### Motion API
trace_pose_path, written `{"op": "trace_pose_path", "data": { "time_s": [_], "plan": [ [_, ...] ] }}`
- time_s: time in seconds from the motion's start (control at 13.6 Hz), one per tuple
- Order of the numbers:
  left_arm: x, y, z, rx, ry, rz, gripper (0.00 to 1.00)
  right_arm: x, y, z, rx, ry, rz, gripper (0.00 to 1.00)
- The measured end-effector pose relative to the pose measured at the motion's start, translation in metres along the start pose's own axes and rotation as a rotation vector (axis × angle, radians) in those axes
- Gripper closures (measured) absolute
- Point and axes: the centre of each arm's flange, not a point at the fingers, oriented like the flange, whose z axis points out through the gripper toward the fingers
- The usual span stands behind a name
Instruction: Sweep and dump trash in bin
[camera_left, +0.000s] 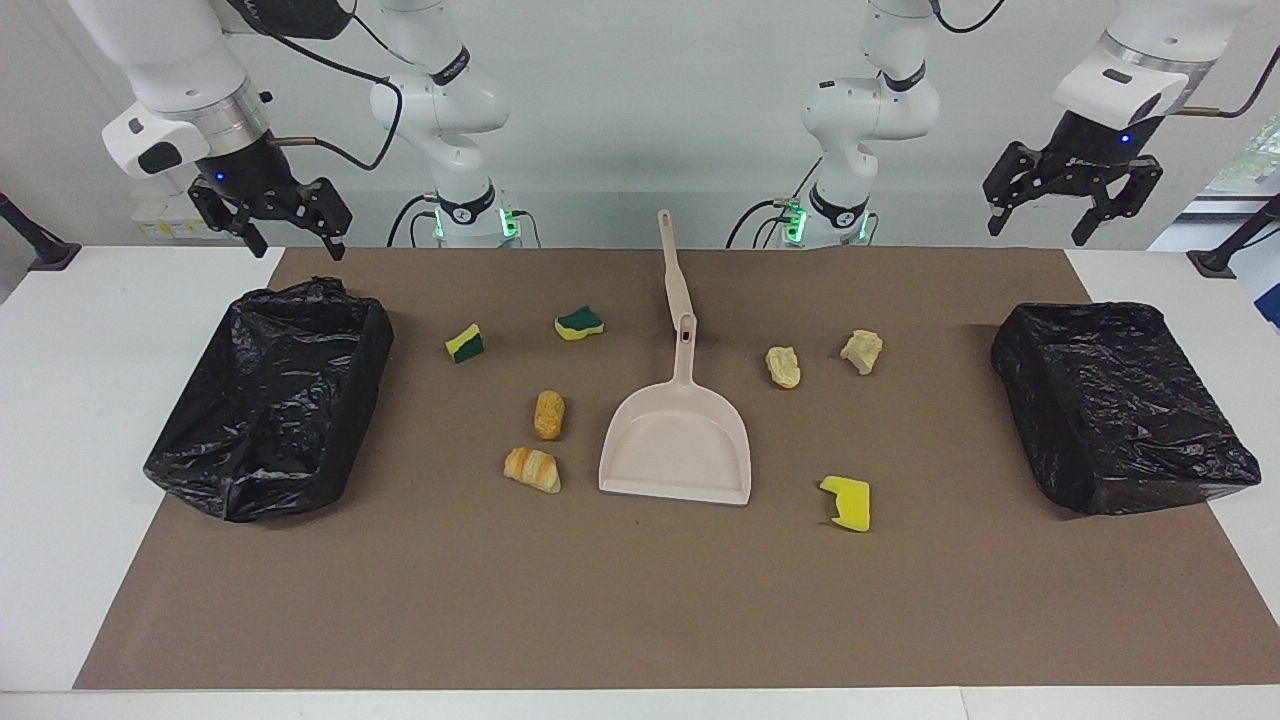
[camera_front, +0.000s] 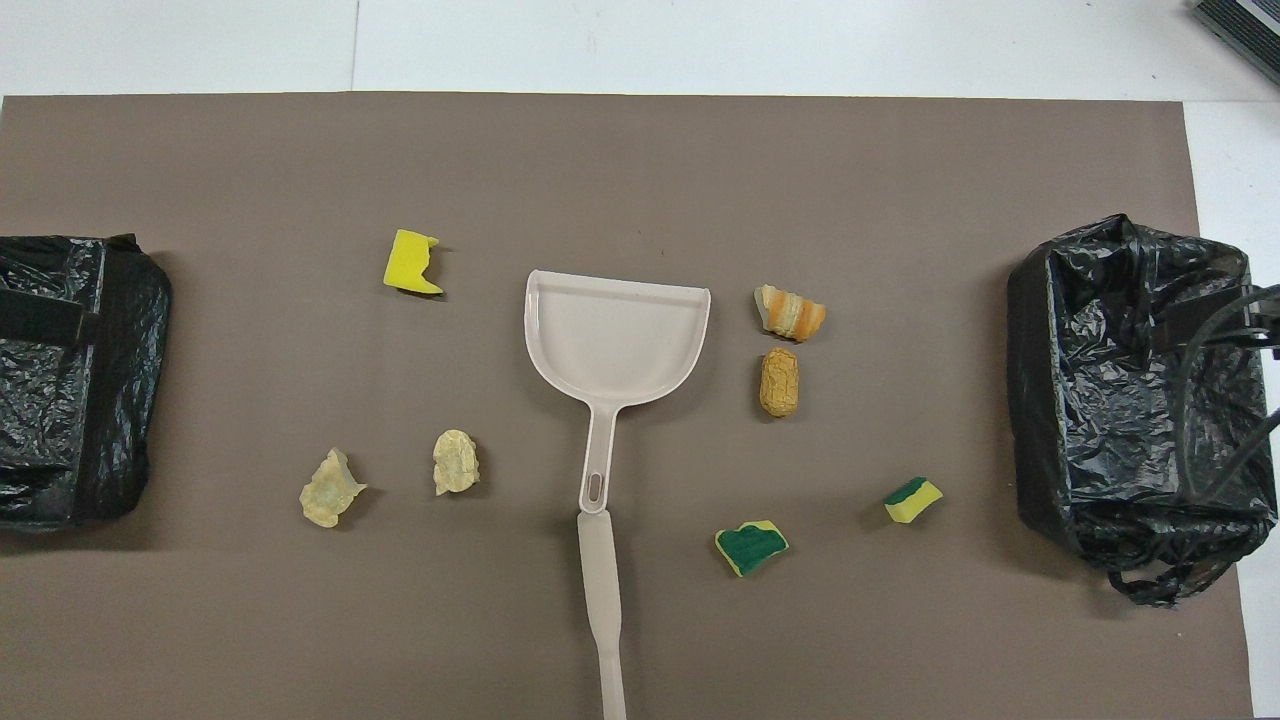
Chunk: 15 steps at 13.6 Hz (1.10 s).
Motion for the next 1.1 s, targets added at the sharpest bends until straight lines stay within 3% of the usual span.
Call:
{"op": "trace_pose_path", "data": {
  "time_s": [0.66, 1.1],
  "plan": [
    [-0.004, 0.017, 0.005, -0.006, -0.028, 0.025, 0.00, -0.003, -0.022, 0.003, 0.002, -0.005, -0.034, 0.00],
    [-0.052, 0.114, 0.069, -0.004, -0.164, -0.016, 0.00, -0.011, -0.052, 0.011, 0.026, -0.027, -0.045, 0.00]
  ]
}}
